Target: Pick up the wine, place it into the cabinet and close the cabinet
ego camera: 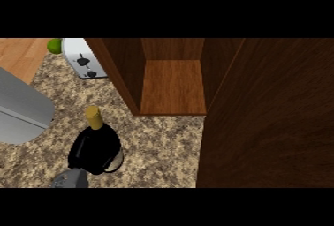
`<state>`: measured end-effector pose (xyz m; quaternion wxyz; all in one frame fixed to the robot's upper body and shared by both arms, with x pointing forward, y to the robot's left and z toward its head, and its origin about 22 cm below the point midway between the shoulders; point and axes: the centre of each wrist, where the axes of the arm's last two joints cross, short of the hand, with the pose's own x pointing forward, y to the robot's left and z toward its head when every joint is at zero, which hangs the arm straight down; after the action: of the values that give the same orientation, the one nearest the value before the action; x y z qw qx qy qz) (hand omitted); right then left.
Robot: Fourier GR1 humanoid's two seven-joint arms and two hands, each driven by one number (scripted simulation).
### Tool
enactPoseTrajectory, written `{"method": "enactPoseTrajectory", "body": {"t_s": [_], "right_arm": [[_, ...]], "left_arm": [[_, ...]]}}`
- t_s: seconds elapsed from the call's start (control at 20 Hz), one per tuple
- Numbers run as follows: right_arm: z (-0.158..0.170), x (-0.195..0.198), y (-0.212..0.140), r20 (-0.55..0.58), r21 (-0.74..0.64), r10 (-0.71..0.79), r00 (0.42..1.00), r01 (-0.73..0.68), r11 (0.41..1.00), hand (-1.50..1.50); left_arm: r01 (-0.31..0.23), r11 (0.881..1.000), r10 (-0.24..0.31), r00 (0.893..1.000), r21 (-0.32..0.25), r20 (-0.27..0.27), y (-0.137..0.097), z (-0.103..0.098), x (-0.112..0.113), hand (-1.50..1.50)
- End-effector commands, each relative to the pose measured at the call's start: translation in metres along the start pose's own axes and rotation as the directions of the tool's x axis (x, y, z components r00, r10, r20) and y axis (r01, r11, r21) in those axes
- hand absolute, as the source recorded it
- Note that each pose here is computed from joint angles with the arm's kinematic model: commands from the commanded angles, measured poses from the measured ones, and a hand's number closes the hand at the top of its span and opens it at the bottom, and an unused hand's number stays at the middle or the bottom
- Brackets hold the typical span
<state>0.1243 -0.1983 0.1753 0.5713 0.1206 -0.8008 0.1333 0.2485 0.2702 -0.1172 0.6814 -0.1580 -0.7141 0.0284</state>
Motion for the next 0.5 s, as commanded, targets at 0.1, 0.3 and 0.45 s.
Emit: {"method": "enactPoseTrajectory", "body": {"t_s": [0.1, 0.3, 0.45], "right_arm": [[0.024, 0.037, -0.001, 0.064, 0.024, -0.02, 0.998, 0.019, 1.0, -1.5], [0.038, 0.044, 0.002, 0.067, 0.012, -0.036, 0.997, 0.035, 0.999, -1.5], [0.023, 0.031, -0.008, 0.052, 0.039, -0.035, 0.998, 0.033, 0.999, -1.5]], "left_arm": [[-0.078, 0.969, 0.03, 0.979, 0.235, 0.201, 0.01, 0.034, 0.006, 1.5], [-0.101, 0.98, 0.058, 0.969, 0.172, 0.24, -0.004, 0.04, 0.02, 1.5], [-0.088, 0.987, 0.054, 0.969, 0.134, 0.24, -0.033, 0.03, 0.034, 1.5]]}}
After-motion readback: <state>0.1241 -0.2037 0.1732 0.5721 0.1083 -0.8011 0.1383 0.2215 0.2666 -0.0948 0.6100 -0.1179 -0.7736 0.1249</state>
